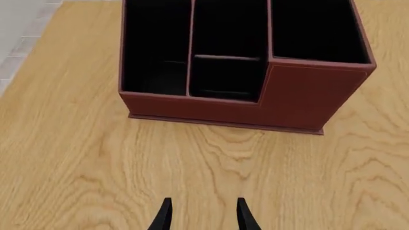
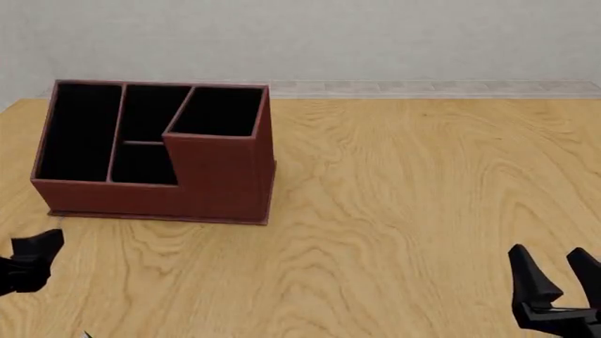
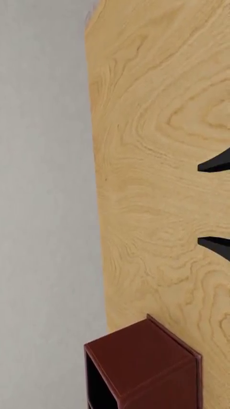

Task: Pick up the book and place it in the left compartment of the caddy.

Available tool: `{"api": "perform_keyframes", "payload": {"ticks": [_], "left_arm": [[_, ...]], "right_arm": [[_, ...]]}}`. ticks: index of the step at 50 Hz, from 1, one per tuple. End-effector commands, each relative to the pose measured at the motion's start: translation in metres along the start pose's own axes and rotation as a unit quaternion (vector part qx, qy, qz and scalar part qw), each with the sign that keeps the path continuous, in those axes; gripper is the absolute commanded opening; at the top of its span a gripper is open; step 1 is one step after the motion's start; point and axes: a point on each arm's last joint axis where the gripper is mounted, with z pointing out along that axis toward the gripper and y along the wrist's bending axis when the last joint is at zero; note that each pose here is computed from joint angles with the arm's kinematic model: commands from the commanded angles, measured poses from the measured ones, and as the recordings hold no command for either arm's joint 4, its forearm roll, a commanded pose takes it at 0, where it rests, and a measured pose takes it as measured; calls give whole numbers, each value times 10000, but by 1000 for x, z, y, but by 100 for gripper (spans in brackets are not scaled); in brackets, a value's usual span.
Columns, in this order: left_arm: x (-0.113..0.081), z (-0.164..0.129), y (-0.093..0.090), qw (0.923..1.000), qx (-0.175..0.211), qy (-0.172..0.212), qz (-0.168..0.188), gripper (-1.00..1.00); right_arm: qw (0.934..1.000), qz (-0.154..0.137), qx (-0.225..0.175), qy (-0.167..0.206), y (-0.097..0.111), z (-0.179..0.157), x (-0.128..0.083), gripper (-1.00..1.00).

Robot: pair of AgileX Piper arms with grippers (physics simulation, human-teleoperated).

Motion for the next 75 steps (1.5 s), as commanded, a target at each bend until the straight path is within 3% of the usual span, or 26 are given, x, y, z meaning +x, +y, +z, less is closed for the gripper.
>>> {"api": "perform_keyframes", "payload": {"ticks": [1, 31, 45, 75], "left_arm": [[4, 2, 1, 9997, -66, 224, -114, 100], [21, 19, 5, 9959, -243, 797, -351, 100], [19, 10, 5, 9945, -257, 897, -471, 100], [46, 7, 2, 9879, -228, 1360, -706, 100]], "right_arm": [[10000, 22, 21, 36, 0, 2, 0, 100], [9999, 82, 43, 100, -1, 5, 1, 100], [9999, 75, 46, 86, -1, 4, 1, 100], [10000, 72, 46, 28, -1, 0, 1, 100]]}}
